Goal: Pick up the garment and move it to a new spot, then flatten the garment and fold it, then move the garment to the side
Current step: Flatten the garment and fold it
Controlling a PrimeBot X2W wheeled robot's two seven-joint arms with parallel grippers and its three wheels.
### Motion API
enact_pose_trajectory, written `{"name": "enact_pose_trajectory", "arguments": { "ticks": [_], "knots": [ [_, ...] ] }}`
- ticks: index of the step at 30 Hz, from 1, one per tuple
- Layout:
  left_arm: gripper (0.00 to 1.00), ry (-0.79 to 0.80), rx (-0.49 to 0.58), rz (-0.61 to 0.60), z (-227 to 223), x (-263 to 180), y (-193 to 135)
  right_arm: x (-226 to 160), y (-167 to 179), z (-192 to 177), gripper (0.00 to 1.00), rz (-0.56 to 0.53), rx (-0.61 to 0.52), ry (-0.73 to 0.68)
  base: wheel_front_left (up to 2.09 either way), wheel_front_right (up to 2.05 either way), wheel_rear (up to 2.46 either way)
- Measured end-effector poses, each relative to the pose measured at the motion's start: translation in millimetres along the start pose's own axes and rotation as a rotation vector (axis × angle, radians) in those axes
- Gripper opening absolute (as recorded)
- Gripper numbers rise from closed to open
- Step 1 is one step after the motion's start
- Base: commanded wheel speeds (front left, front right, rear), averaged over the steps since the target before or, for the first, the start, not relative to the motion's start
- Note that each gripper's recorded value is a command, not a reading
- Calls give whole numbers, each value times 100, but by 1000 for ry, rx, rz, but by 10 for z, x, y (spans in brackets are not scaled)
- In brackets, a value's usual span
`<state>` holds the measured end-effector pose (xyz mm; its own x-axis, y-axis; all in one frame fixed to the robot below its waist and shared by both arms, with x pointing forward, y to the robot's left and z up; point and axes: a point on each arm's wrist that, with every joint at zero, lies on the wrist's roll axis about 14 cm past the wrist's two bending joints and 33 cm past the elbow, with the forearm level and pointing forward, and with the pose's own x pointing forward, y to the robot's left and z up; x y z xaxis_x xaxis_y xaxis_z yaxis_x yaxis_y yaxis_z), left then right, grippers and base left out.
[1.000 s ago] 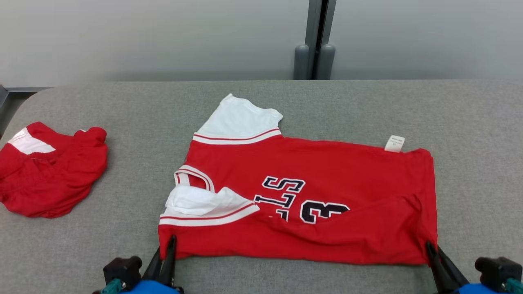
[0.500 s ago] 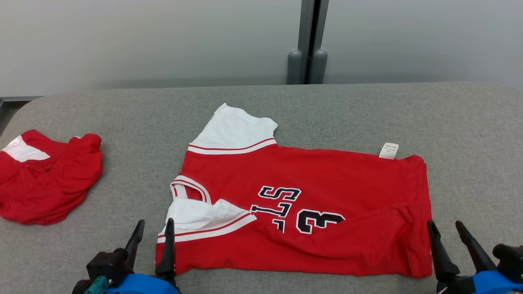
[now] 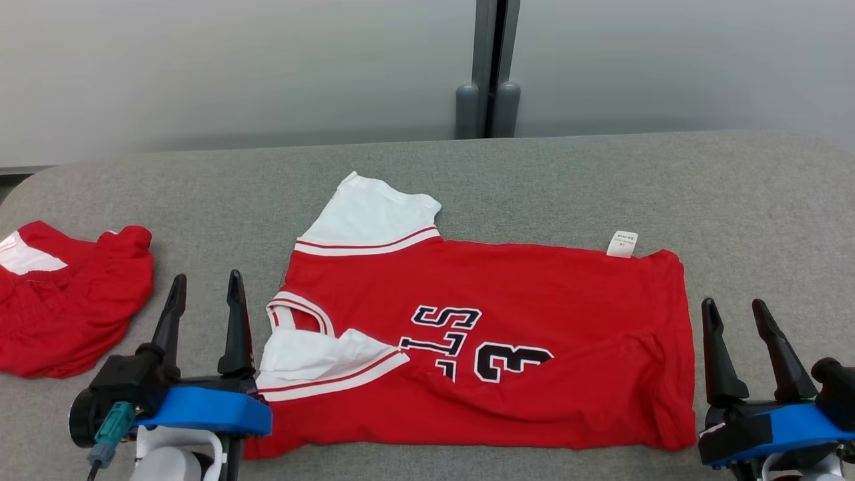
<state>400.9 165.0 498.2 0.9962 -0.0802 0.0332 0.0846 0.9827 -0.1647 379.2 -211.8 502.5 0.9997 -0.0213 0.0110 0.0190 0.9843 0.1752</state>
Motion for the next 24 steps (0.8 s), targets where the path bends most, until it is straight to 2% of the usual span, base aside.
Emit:
{"name": "enact_pose_trajectory", "arguments": {
  "ticks": [7,16,24],
  "knots": [
    [100,-26,41,-6,83,85,50,7,-5,-7,100,-6,-16,0,0,0,0],
    [100,4,80,-39,-32,222,21,103,-88,-92,100,-32,-39,45,0,0,0],
    [100,4,151,-178,84,930,-185,553,-214,-67,100,-36,-111,90,0,0,0]
  ]
}}
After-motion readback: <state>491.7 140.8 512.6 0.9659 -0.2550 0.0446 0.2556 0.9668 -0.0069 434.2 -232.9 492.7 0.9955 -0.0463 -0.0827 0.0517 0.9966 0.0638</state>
